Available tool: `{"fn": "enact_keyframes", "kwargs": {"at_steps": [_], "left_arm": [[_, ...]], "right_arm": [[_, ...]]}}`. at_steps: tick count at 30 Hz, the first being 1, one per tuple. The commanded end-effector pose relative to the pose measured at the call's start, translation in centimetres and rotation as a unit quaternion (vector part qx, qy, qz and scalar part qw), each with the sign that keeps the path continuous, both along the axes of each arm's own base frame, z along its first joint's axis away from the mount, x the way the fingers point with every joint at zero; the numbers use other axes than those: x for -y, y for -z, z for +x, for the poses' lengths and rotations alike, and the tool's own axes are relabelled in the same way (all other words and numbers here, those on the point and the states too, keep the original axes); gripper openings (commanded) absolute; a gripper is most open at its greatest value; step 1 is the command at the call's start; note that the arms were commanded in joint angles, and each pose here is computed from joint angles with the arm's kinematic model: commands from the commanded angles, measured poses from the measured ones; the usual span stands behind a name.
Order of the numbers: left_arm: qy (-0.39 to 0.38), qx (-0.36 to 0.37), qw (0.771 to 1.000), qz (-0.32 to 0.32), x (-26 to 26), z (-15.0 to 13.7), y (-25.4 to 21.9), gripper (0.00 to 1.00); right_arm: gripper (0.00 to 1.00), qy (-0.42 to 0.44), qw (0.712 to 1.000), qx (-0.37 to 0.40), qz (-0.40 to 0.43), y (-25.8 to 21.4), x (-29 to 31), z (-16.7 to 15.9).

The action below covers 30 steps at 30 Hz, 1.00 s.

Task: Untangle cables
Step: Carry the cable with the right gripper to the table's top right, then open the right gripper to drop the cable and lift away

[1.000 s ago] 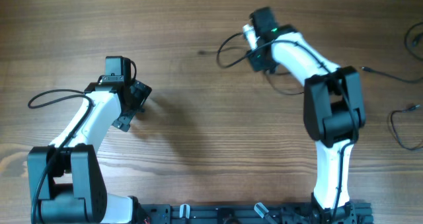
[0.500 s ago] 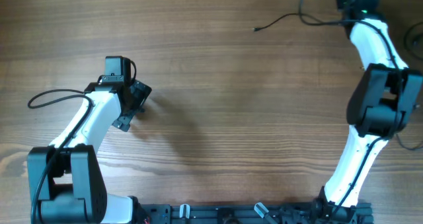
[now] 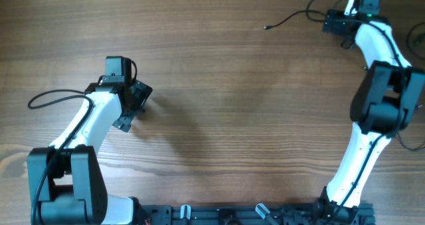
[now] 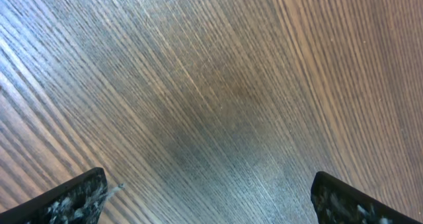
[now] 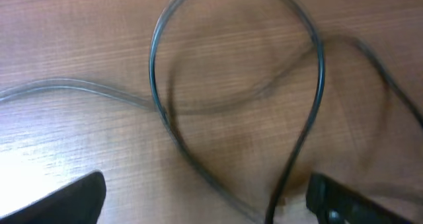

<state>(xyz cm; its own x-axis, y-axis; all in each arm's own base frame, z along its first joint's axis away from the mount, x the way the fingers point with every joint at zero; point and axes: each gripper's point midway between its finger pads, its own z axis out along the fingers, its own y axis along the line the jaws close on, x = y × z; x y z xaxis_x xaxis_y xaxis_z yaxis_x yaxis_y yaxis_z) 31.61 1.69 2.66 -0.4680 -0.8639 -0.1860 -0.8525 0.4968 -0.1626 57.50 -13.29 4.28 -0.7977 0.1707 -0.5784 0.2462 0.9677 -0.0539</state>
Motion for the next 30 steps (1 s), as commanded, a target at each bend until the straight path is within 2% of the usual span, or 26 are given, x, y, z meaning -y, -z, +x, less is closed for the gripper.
{"fn": "enact_keyframes", "kwargs": {"at_steps": [1,2,5,9,12,14,15,16,18,20,21,22,23,24,25,26,28,29,30], "left_arm": [[-0.007,0.008,1.0,-0.001,-0.1,0.1,-0.4,1.0],[-0.007,0.008,1.0,-0.001,-0.1,0.1,-0.4,1.0],[-0.007,0.008,1.0,-0.001,-0.1,0.1,-0.4,1.0],[-0.007,0.008,1.0,-0.001,-0.1,0.1,-0.4,1.0],[-0.007,0.008,1.0,-0.001,-0.1,0.1,-0.4,1.0],[-0.007,0.008,1.0,-0.001,-0.1,0.1,-0.4,1.0],[-0.007,0.008,1.0,-0.001,-0.1,0.1,-0.4,1.0],[-0.007,0.008,1.0,-0.001,-0.1,0.1,-0.4,1.0],[-0.007,0.008,1.0,-0.001,-0.1,0.1,-0.4,1.0],[-0.007,0.008,1.0,-0.001,-0.1,0.1,-0.4,1.0],[-0.007,0.008,1.0,-0.001,-0.1,0.1,-0.4,1.0],[-0.007,0.008,1.0,-0.001,-0.1,0.1,-0.4,1.0],[-0.007,0.008,1.0,-0.001,-0.1,0.1,-0.4,1.0],[-0.007,0.008,1.0,-0.001,-0.1,0.1,-0.4,1.0],[-0.007,0.008,1.0,-0.001,-0.1,0.1,-0.4,1.0],[-0.007,0.008,1.0,-0.001,-0.1,0.1,-0.4,1.0],[-0.007,0.008,1.0,-0.001,-0.1,0.1,-0.4,1.0],[-0.007,0.008,1.0,-0.001,-0.1,0.1,-0.4,1.0],[-0.007,0.008,1.0,-0.001,-0.1,0.1,-0.4,1.0]], "right_arm": [[1.0,-0.015,0.997,0.011,0.079,-6.8,-2.9,-2.2],[1.0,-0.051,0.989,-0.019,0.135,-6.1,-5.4,-3.6],[1.0,0.007,0.966,-0.085,0.244,-3.0,-7.7,-6.0],[1.0,0.067,0.915,-0.107,0.382,-3.6,-10.9,-6.6],[1.0,0.148,0.806,-0.112,0.561,-7.1,-14.0,-5.1],[1.0,0.312,0.687,-0.108,0.647,-8.7,-12.6,-2.6],[1.0,0.328,0.67,-0.092,0.66,-9.3,-12.2,-1.6],[1.0,0.306,0.676,-0.067,0.667,-10.2,-11.9,-0.6],[1.0,0.197,0.702,-0.045,0.683,-12.5,-13.2,0.0],[1.0,0.036,0.757,-0.016,0.653,-13.7,-15.0,-0.8],[1.0,-0.019,0.77,-0.005,0.638,-13.9,-15.6,-1.3],[1.0,-0.036,0.779,-0.019,0.625,-13.1,-16.2,-2.3],[1.0,-0.004,0.778,-0.052,0.626,-11.8,-16.2,-3.3],[1.0,0.096,0.766,-0.118,0.625,-9.5,-15.9,-5.1],[1.0,0.238,0.73,-0.17,0.618,-7.5,-15.0,-6.3],[1.0,0.286,0.71,-0.188,0.616,-7.0,-14.8,-6.8],[1.0,0.2,0.771,-0.139,0.589,-7.1,-14.4,-5.6],[1.0,0.056,0.838,-0.09,0.535,-7.4,-14.3,-5.2],[1.0,0.009,0.863,-0.076,0.499,-7.0,-14.0,-5.3]]}}
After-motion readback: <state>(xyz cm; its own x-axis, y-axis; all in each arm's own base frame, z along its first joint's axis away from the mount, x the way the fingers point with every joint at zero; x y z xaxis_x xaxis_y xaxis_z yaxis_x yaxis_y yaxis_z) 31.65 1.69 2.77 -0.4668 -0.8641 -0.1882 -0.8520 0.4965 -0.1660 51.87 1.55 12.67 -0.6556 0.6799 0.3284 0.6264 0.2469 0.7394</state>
